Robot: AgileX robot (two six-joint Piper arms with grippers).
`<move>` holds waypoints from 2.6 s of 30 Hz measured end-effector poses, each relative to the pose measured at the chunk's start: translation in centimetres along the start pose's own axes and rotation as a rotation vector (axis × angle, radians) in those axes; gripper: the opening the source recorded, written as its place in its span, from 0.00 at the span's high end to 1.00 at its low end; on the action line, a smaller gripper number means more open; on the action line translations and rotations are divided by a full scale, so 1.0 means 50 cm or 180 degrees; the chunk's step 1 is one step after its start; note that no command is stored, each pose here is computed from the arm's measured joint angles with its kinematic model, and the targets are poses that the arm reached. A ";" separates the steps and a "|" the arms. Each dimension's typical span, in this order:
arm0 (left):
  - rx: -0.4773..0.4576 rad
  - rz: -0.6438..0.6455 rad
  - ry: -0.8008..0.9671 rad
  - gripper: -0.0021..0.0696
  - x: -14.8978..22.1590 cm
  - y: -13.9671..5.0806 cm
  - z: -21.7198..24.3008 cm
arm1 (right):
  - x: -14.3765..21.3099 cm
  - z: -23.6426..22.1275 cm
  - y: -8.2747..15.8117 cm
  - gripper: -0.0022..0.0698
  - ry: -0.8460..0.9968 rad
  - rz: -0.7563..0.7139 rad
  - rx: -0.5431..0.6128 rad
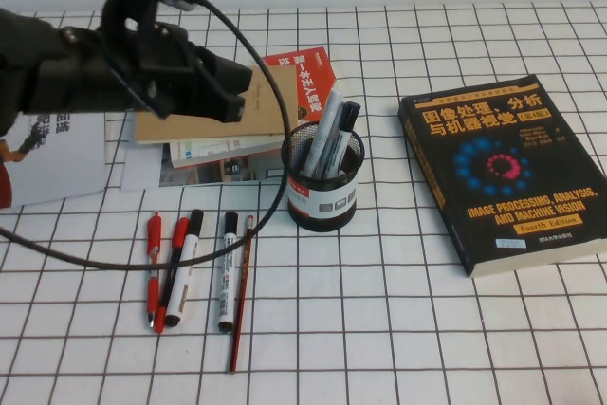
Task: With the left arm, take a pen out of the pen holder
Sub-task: 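Take a marker out of the pen holder and lay it on the table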
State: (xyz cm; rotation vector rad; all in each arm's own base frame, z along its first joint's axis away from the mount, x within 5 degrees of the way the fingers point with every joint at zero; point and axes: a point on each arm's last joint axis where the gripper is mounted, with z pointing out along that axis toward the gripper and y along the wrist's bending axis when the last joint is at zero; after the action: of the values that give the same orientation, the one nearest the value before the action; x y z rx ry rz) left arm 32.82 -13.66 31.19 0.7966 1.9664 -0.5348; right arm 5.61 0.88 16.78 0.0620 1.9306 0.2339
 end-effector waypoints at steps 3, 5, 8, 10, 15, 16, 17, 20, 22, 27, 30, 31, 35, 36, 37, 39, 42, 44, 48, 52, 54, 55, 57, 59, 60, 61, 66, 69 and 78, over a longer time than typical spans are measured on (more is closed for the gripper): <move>0.0125 0.0314 0.0071 0.88 -0.002 -0.004 0.054 | 0.000 0.000 0.000 0.99 0.0000 0.0000 0.0000; 0.0213 0.0524 0.0108 0.76 -0.001 -0.012 0.086 | 0.000 0.000 0.000 0.99 0.0000 0.0000 0.0000; 0.0308 0.0667 0.0172 0.51 0.008 -0.018 0.127 | 0.000 0.000 0.000 0.99 0.0000 0.0000 0.0000; 0.0317 0.0669 0.0176 0.38 0.011 -0.020 0.146 | 0.000 0.000 0.000 0.99 0.0000 0.0000 0.0000; 0.0346 0.0606 0.0084 0.28 0.016 -0.014 0.170 | 0.000 0.000 0.000 0.99 0.0000 0.0000 0.0000; 0.0364 0.0611 0.0044 0.28 0.017 -0.014 0.173 | 0.000 0.000 0.000 0.99 0.0000 0.0000 0.0000; 0.0391 0.0612 0.0006 0.28 0.017 -0.015 0.176 | 0.000 0.000 0.000 0.99 0.0000 0.0000 0.0000; 0.0457 0.0615 -0.0139 0.27 0.017 -0.016 0.189 | 0.000 0.000 0.000 0.99 0.0000 0.0000 0.0000; 0.0478 0.0538 -0.0210 0.27 0.022 -0.014 0.200 | 0.000 0.000 0.000 0.99 0.0000 0.0000 0.0000; 0.0492 0.0360 -0.0278 0.27 0.040 -0.007 0.228 | 0.000 0.000 0.000 0.99 0.0000 0.0000 0.0000; 0.0516 0.0367 -0.0312 0.27 0.046 -0.006 0.237 | 0.000 0.000 0.000 0.99 0.0000 0.0000 0.0000; 0.0526 0.0360 -0.0337 0.27 0.047 -0.006 0.239 | 0.000 0.000 0.000 0.99 0.0000 0.0000 0.0000; 0.0527 0.0246 -0.0379 0.30 0.052 -0.003 0.248 | 0.000 0.000 0.000 0.99 0.0000 0.0000 0.0000; 0.0528 0.0232 -0.0369 0.32 0.056 -0.002 0.252 | 0.000 0.000 0.000 0.99 0.0000 0.0000 0.0000; 0.0531 0.0208 -0.0354 0.34 0.061 -0.001 0.256 | 0.000 0.000 0.000 0.99 0.0000 0.0000 0.0000; 0.0534 0.0190 -0.0333 0.40 0.066 0.000 0.261 | 0.000 0.000 0.000 0.99 0.0000 0.0000 0.0000; 0.0535 0.0196 -0.0328 0.53 0.068 0.000 0.262 | 0.000 0.000 0.000 0.99 0.0000 0.0000 0.0000; 0.0534 0.0188 -0.0331 0.63 0.067 0.000 0.262 | 0.000 0.000 0.000 0.99 0.0000 0.0000 0.0000; 0.0542 0.0191 -0.0334 0.79 0.067 0.000 0.262 | 0.000 0.000 0.000 0.99 0.0000 0.0000 0.0000; 0.0600 0.0203 -0.0355 0.83 0.066 -0.003 0.262 | 0.000 0.000 0.000 0.99 0.0000 0.0000 0.0000; 0.0630 0.0242 -0.0370 0.83 0.066 -0.005 0.261 | 0.000 0.000 0.000 0.99 0.0000 0.0000 0.0000; 0.0640 0.0276 -0.0388 0.83 0.063 -0.006 0.259 | 0.000 0.000 0.000 0.99 0.0000 0.0000 0.0000; 0.0653 0.0333 -0.0426 0.83 0.056 -0.009 0.253 | 0.000 0.000 0.000 0.99 0.0000 0.0000 0.0000; 0.0640 0.0417 -0.0500 0.83 0.039 -0.012 0.238 | 0.000 0.000 0.000 0.99 0.0000 0.0000 0.0000; 0.0628 0.0468 -0.0546 0.83 0.029 -0.015 0.228 | 0.000 0.000 0.000 0.99 0.0000 0.0000 0.0000; 0.0615 0.0525 -0.0597 0.83 0.018 -0.017 0.217 | 0.000 0.000 0.000 0.99 0.0000 0.0000 0.0000; 0.0569 0.0679 -0.0856 0.83 -0.039 -0.033 0.157 | 0.000 0.000 0.000 0.99 0.0000 0.0000 0.0000; 0.0539 0.0699 -0.1041 0.83 -0.078 -0.047 0.108 | 0.000 0.000 0.000 0.99 0.0000 0.0000 0.0000; -0.0149 0.0290 -0.1202 0.83 -0.160 -0.058 -0.049 | 0.000 0.000 0.000 0.99 0.0000 0.0000 0.0000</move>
State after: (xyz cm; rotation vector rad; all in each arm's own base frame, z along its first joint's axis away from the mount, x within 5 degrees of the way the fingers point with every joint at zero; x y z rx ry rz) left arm 32.27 -16.64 39.50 0.6952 1.5826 -0.5395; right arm 5.61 0.88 16.78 0.0620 1.9306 0.2339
